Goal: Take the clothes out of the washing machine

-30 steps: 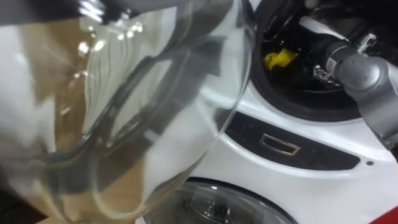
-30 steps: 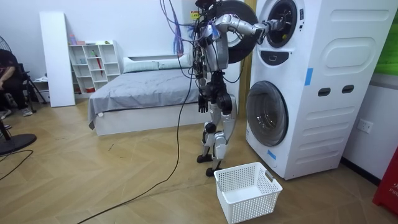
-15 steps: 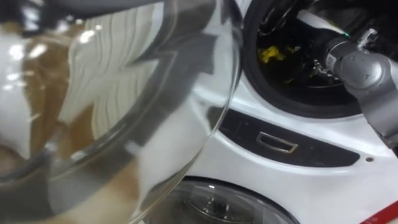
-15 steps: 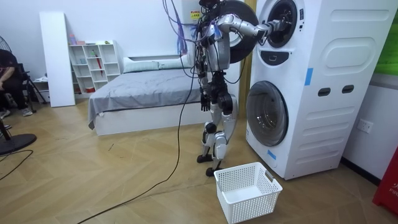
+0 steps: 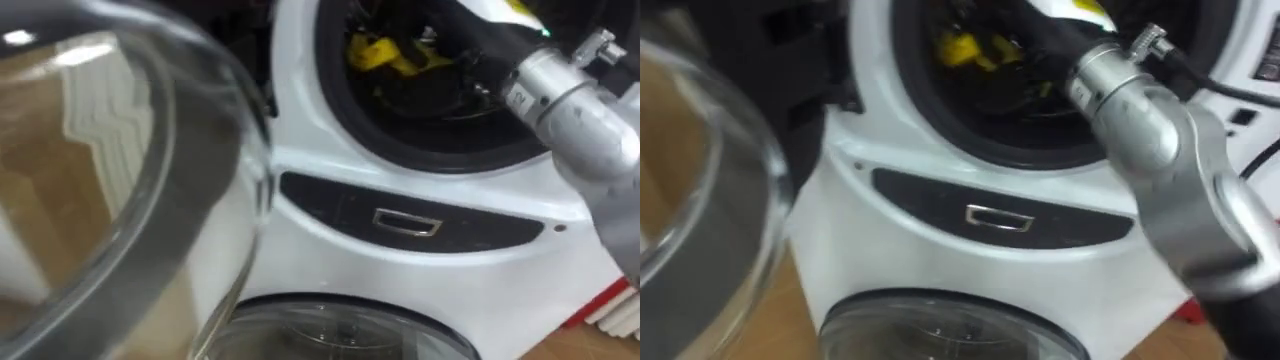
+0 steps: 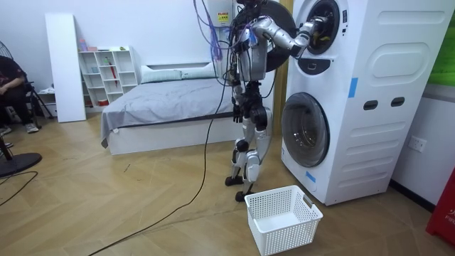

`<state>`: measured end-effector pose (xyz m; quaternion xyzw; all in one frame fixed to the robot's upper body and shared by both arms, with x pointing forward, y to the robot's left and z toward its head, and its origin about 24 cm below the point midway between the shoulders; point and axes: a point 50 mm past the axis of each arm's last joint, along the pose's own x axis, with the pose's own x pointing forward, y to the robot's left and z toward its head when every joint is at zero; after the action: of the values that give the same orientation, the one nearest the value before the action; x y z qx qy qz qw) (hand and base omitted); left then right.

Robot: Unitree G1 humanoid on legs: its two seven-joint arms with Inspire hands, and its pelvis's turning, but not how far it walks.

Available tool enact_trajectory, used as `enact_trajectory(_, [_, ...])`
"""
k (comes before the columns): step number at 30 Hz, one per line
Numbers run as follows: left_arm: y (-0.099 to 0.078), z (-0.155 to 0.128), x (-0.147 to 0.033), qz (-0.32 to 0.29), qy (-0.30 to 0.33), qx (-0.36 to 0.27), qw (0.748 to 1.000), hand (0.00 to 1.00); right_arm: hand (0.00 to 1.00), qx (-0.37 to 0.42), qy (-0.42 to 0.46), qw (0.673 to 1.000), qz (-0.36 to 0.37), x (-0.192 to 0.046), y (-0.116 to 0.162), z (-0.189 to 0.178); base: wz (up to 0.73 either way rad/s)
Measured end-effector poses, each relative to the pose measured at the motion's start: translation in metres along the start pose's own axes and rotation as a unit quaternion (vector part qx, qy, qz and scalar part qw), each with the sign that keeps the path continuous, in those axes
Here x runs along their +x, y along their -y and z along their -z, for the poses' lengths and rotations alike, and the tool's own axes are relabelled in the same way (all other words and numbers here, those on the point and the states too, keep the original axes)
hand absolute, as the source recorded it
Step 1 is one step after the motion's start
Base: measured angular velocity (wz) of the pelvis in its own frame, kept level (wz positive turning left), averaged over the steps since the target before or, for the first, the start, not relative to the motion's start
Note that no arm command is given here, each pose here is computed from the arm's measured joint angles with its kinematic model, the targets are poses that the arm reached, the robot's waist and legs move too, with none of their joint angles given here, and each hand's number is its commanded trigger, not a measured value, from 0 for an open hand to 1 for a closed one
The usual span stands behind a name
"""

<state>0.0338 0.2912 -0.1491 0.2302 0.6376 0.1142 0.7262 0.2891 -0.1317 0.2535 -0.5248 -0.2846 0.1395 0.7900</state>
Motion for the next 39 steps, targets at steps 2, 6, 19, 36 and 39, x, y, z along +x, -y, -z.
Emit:
enact_trajectory(2, [0.005,0.003,0.000,-0.002,0.002,-0.005,1.000,0.00,1.00,0.005,0.031,0.999,0.013,-0.015,0.000,-0.013,-0.21])
enact_trajectory(6, [0.011,0.011,-0.002,-0.001,0.003,-0.006,1.000,0.00,1.00,0.010,0.058,0.998,0.037,-0.034,0.004,-0.023,-0.13])
enact_trajectory(19, [0.023,0.044,-0.008,0.012,-0.030,-0.020,0.999,0.00,1.00,0.050,0.048,0.991,0.111,-0.089,0.020,-0.013,-0.16])
enact_trajectory(36, [0.011,0.050,-0.007,-0.020,-0.027,-0.092,0.995,0.00,1.00,0.006,-0.179,0.954,0.240,-0.180,0.036,0.045,-0.09])
enact_trajectory(39, [0.008,0.053,-0.008,-0.029,-0.032,-0.103,0.994,0.00,1.00,-0.001,-0.263,0.938,0.227,-0.205,0.026,0.065,-0.33])
